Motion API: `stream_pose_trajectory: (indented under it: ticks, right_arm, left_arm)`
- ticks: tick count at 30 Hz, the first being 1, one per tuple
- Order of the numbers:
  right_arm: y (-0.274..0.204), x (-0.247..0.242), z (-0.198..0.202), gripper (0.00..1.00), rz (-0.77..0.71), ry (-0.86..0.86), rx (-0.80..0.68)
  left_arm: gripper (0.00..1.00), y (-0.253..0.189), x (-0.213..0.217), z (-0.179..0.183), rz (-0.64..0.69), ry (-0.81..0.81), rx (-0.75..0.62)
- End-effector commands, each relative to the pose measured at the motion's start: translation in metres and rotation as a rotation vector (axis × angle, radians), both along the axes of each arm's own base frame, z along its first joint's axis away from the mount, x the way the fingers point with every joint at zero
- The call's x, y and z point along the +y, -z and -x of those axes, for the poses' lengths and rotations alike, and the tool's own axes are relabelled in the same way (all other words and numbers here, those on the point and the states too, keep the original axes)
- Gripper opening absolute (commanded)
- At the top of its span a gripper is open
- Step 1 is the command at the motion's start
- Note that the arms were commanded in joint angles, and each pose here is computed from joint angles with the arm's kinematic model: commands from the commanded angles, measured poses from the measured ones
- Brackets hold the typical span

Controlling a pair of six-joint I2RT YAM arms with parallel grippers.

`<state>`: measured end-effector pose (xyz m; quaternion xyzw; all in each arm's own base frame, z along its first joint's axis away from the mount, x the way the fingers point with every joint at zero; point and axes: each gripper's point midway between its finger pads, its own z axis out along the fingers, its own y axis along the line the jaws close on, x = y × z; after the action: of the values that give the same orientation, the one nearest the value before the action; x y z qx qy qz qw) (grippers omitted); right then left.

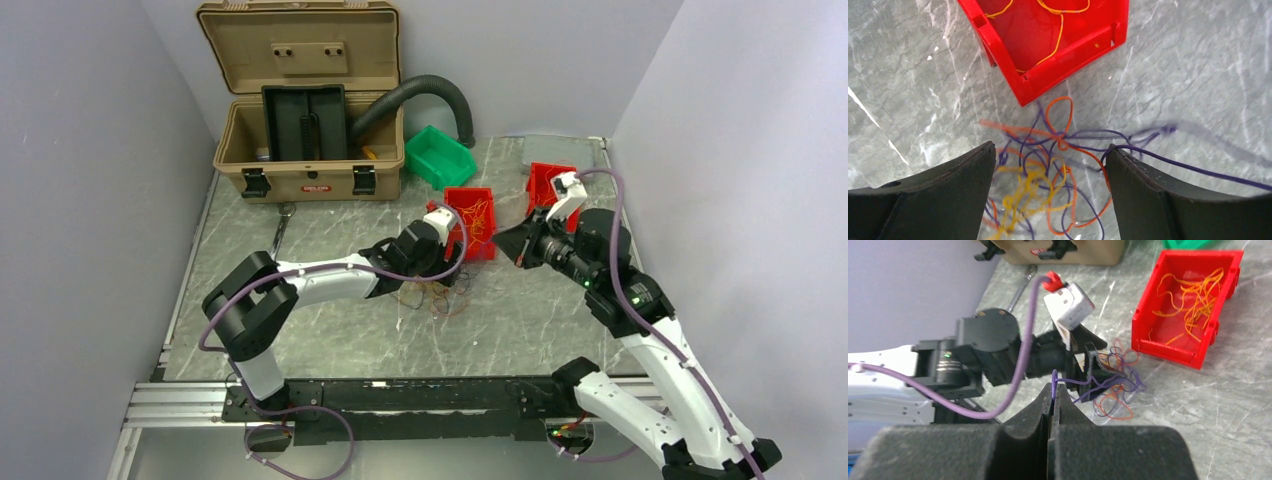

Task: Untangle the cables

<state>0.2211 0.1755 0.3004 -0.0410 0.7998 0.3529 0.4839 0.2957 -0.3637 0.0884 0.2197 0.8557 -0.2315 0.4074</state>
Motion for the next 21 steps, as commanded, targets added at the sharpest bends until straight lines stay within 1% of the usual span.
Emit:
stream_pose_trajectory:
  ticks: [1,3,4,6,8,11,13,15,17,18,21]
  right_arm:
    - [-0.086,-0.009,0.016,0.00,-0.080,0.004,-0.162]
    - [-0.108,-0.020,0.019,0.00,-0.075,0.043,-0.207]
    - [-0.119,-0.027,0.021,0.00,-0.071,0.070,-0.231]
    - [-0.127,-0.041,0.018,0.00,-0.043,0.145,-0.248]
    - [-0.126,-0.061,0.011,0.00,-0.007,0.255,-0.243]
    - [-0.115,-0.091,0.002,0.00,0.048,0.431,-0.211]
    - [-0.106,-0.114,-0.003,0.00,0.084,0.561,-0.191]
    - [-0.096,-0.132,-0.004,0.00,0.109,0.659,-0.171]
    - [-0.084,-0.142,-0.005,0.00,0.136,0.722,-0.153]
    - [-0.077,-0.145,-0.006,0.00,0.147,0.739,-0.138]
    - [-0.052,-0.141,-0.012,0.00,0.178,0.735,-0.087]
  left_arm:
    - [0.83,0.014,0.016,0.002,-0.031,-0.103,0.053]
    - [0.82,0.022,0.026,0.007,-0.051,-0.127,0.071]
    - [0.79,0.025,0.031,0.010,-0.056,-0.137,0.078]
    - [0.71,0.034,0.047,0.016,-0.081,-0.166,0.089]
    - [0.58,0.039,0.062,0.020,-0.103,-0.193,0.092]
    - [0.38,0.043,0.091,0.023,-0.144,-0.265,0.097]
    - [0.29,0.042,0.113,0.022,-0.159,-0.319,0.094]
    - [0.23,0.040,0.134,0.020,-0.153,-0.362,0.091]
    - [0.17,0.035,0.154,0.017,-0.130,-0.403,0.090]
    - [0.11,0.032,0.165,0.016,-0.119,-0.425,0.089]
    - [0.02,0.018,0.191,0.014,-0.096,-0.484,0.060]
